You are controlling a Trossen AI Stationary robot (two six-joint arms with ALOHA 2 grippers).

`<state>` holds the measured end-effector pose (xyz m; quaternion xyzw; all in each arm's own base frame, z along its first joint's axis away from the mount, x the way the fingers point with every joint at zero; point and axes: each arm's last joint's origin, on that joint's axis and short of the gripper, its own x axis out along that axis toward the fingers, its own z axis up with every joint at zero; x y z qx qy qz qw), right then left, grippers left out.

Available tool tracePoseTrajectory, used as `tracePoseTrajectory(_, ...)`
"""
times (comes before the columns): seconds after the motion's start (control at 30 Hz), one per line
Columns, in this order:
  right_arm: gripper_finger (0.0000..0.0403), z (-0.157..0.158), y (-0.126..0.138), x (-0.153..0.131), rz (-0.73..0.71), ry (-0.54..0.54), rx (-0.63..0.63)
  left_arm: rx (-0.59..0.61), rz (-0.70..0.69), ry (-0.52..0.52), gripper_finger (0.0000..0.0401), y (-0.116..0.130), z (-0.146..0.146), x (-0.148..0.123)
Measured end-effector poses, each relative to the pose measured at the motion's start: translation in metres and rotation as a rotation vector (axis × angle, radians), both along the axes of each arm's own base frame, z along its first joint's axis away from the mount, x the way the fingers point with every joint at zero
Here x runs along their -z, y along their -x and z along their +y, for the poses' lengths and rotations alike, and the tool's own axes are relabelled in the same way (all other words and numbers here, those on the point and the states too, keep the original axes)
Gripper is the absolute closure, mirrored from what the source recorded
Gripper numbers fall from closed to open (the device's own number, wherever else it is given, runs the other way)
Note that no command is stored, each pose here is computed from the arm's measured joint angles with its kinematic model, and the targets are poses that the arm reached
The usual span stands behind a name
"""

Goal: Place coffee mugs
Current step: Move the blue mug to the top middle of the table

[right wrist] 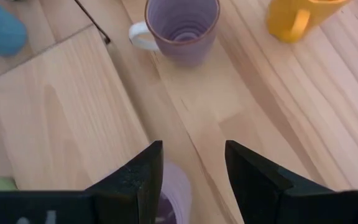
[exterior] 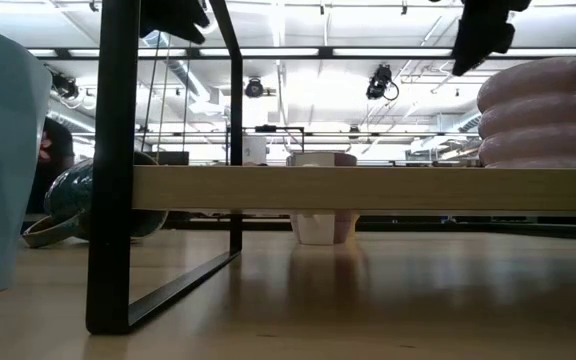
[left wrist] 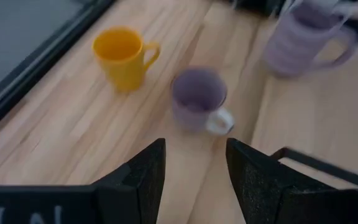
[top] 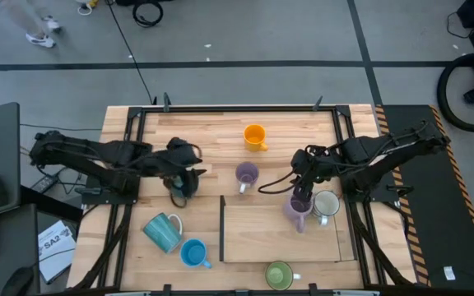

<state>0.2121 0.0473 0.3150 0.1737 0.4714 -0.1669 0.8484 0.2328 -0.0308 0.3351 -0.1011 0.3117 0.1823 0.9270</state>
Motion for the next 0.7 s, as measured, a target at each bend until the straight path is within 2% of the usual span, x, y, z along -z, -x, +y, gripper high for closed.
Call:
tracePoseTrajectory(0.13, 0.0224, -0.001, -0.002, -0.001, -0.02, -0.005, 0.006, -0.053, 0.155, 0.018, 0.0225, -0.019, -0.003, 0.001)
tracePoseTrajectory(0.33, 0.0224, -0.001, -0.002, -0.001, -0.019, -0.005, 0.005, -0.139, 0.38, 0.028, 0.0225, -0.042, -0.007, 0.024)
tracePoseTrajectory(0.53, 0.0224, -0.001, -0.002, -0.001, -0.019, -0.005, 0.005, -0.24, 0.603, 0.054, 0.0225, -0.048, -0.009, 0.056)
tracePoseTrajectory(0.7, 0.0224, -0.001, -0.002, -0.001, -0.019, -0.005, 0.004, -0.291, 0.716, 0.064, 0.0225, -0.05, -0.011, 0.072)
